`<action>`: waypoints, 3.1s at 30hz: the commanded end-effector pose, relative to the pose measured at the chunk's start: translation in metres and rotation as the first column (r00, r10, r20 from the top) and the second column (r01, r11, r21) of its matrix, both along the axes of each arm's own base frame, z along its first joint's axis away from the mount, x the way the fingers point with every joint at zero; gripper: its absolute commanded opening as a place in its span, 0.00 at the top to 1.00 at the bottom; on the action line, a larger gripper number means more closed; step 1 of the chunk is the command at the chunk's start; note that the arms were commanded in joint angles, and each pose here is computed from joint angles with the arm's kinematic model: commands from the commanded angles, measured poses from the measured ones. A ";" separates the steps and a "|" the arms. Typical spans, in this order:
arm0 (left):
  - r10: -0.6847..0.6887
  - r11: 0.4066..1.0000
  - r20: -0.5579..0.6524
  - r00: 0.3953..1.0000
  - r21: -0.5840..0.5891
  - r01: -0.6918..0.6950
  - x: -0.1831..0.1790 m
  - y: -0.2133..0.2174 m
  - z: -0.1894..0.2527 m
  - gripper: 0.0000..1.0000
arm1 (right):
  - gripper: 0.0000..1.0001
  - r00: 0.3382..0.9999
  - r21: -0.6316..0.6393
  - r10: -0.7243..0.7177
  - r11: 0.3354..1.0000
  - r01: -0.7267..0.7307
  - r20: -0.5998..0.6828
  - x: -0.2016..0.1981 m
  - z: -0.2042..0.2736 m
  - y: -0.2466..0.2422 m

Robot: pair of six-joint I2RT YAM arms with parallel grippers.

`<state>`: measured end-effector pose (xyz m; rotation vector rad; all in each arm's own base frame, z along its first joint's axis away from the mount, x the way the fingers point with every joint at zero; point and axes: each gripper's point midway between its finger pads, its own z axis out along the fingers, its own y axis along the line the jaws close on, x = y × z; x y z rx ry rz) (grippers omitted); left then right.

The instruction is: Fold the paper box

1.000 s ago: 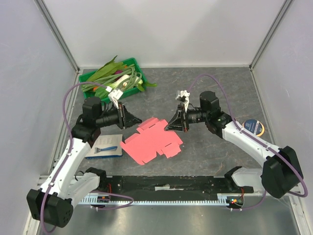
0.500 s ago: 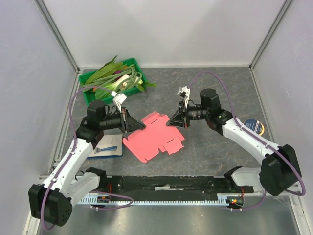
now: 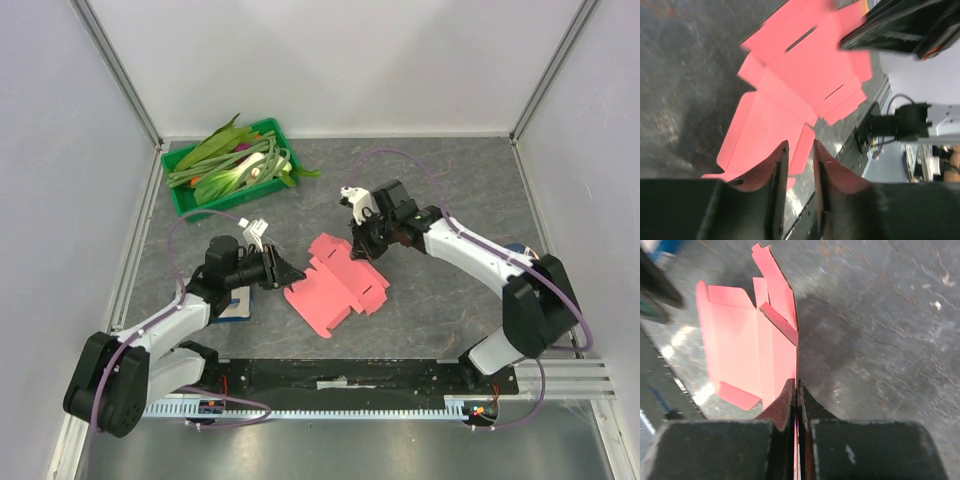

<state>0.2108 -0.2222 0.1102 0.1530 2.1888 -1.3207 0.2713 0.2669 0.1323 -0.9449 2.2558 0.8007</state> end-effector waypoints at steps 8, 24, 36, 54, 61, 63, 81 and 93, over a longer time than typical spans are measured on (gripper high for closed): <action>0.061 0.997 0.336 0.940 0.032 -0.076 0.076 -0.022 0.059 0.52 | 1.00 0.997 -0.339 -0.014 0.940 0.041 0.082 0.028 -0.041 -0.028; -0.085 0.976 0.502 0.861 0.218 -0.030 0.117 -0.054 0.008 0.51 | 1.00 0.993 -0.330 0.079 0.943 -0.047 0.085 0.028 -0.048 -0.017; -0.223 0.963 0.426 0.877 0.235 0.131 0.108 -0.073 -0.030 0.77 | 1.00 0.993 -0.291 0.076 0.956 -0.045 0.094 0.029 -0.048 -0.010; -0.117 0.984 0.527 0.842 0.174 0.028 0.093 -0.054 0.011 0.98 | 0.76 0.983 -0.204 -0.033 0.976 0.070 0.182 0.028 -0.031 -0.015; -0.063 0.996 0.481 0.875 0.089 0.023 0.086 -0.057 0.045 0.98 | 1.00 0.959 -0.126 -0.058 0.987 0.096 0.277 0.029 -0.005 -0.013; -0.039 0.997 0.452 0.891 0.079 0.004 0.087 -0.056 0.051 0.98 | 1.00 0.938 -0.139 -0.083 0.981 0.137 0.337 0.033 -0.001 -0.019; -0.097 0.992 0.429 0.898 0.118 0.051 0.070 -0.052 0.070 0.54 | 1.00 0.882 -0.115 0.096 0.992 -0.048 0.462 0.015 0.046 0.002; -0.063 0.976 0.468 0.881 0.213 -0.044 0.076 -0.041 0.064 0.63 | 1.00 0.894 -0.074 0.170 0.985 -0.153 0.414 -0.004 0.056 0.014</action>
